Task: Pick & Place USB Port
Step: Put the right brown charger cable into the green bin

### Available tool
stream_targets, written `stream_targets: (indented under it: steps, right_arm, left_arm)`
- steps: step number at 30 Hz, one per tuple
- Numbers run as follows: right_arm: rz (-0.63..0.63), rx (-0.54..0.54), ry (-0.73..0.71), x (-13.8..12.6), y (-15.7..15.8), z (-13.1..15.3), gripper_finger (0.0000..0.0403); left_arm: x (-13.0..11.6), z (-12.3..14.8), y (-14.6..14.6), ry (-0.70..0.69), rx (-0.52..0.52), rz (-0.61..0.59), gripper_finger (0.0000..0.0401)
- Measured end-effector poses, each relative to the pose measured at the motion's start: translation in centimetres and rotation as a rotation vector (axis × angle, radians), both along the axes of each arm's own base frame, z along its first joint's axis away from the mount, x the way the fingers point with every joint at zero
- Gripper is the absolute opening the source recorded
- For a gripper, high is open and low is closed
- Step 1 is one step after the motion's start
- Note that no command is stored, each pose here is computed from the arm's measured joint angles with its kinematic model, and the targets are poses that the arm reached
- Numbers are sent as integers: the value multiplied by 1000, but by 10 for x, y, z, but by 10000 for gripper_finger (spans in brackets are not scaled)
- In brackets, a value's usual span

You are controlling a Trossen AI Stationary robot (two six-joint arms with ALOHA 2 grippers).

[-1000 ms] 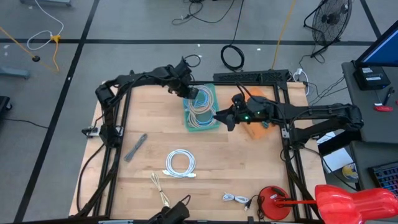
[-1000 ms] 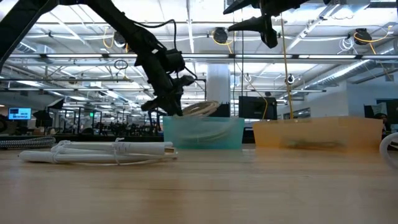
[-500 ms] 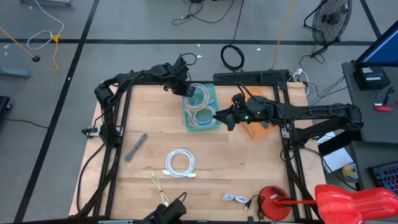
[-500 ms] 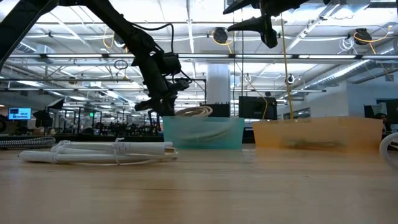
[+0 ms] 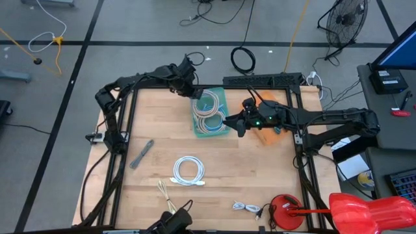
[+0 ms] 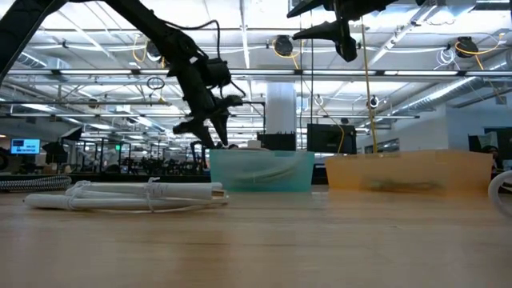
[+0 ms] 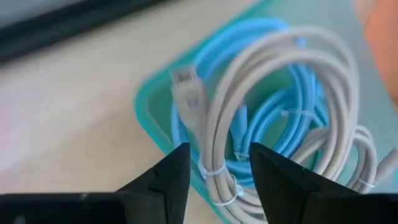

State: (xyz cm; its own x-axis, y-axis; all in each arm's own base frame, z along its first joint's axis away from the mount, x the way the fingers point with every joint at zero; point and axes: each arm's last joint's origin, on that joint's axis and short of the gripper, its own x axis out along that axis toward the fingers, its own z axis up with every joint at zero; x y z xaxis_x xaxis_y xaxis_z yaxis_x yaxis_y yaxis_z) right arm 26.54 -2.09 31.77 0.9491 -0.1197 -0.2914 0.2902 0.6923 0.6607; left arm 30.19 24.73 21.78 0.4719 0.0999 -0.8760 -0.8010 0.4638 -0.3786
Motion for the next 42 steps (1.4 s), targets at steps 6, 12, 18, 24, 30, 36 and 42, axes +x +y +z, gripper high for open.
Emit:
stream_targets:
  steps: [6,12,18,24,30,36,42]
  right_arm:
    - [2,-1,-1,0,1,0,155]
    - [3,-4,-7,0,1,1,155]
    - [3,-5,-7,0,1,1,155]
    - [-1,-6,-7,0,1,1,155]
    - [-1,-6,-14,1,1,1,155]
    - [2,2,-14,1,1,1,155]
    - [13,3,-15,1,4,1,155]
  left_arm:
    - [-1,38,6,-38,96,-2,127]
    - [20,61,-13,-225,7,-216,58]
    - [42,53,-59,-158,9,-458,7]
    - [56,37,-88,-12,92,-618,2]
    - [67,17,-93,28,72,-649,1]
    - [74,-1,-93,80,64,-660,1]
    - [77,-17,-90,161,100,-646,1]
